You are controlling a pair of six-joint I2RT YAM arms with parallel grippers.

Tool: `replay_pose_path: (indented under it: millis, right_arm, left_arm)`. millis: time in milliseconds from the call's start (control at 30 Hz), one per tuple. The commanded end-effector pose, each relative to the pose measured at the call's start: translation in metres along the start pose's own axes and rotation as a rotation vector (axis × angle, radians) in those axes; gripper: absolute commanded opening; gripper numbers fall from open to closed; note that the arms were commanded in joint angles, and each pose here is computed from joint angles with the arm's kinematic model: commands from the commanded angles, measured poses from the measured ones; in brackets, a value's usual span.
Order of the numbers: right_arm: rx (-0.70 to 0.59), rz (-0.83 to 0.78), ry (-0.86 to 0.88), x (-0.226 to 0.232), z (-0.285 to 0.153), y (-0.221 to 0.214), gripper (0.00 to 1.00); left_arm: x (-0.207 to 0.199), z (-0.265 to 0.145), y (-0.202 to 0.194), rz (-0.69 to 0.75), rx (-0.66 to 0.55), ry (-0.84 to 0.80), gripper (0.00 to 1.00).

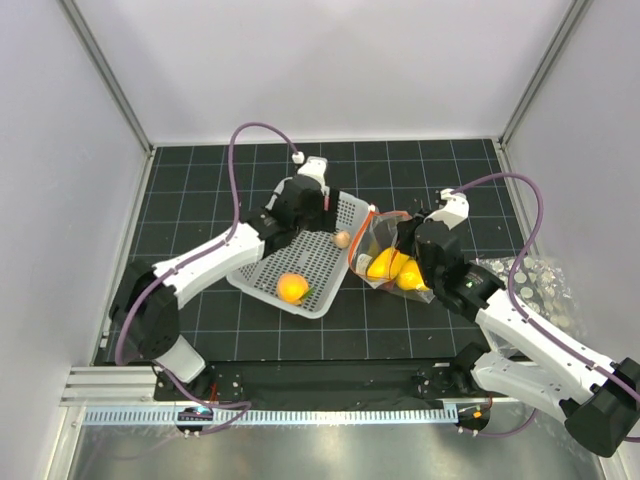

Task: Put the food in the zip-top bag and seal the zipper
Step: Pick up the fake fruit from the bin, then place the fake fruit in the zipper food storage bag.

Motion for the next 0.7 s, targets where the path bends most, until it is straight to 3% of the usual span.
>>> replay_pose_path:
  millis: [0, 133, 300, 667]
  right_arm:
    - [-0.041, 0.021, 0.015, 0.003, 0.001, 0.007, 0.05]
    - [-0.042, 0.022, 0.017, 0.003, 0.001, 0.008, 0.05]
    - [-0.045, 0.03, 0.04, 0.004, -0.002, 0.009, 0.04]
    - [-0.106, 0.136, 0.162, 0.006, -0.013, 0.009, 0.04]
  left_arm:
    - [-0.033, -0.031, -0.003, 0.057, -0.09, -0.135, 0.53]
    - [-0.055, -0.057, -0.008, 0.073, -0.149, -0.286, 0.53]
    - [-0.072, -0.066, -0.021, 0.089, -0.086, -0.444, 0.53]
    - [-0.112, -0.037, -0.053, 0.258, -0.012, -0.428, 0.58]
Point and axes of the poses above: each gripper's point midway between its finger pads, its own z axis out along the fingers, its own x axis along the line the jaws close on, y = z × x, the point moved 10 cm from there along -z, back along the fingers, and after that the axes turned 15 degrees about -z, right-handed, at the moved point
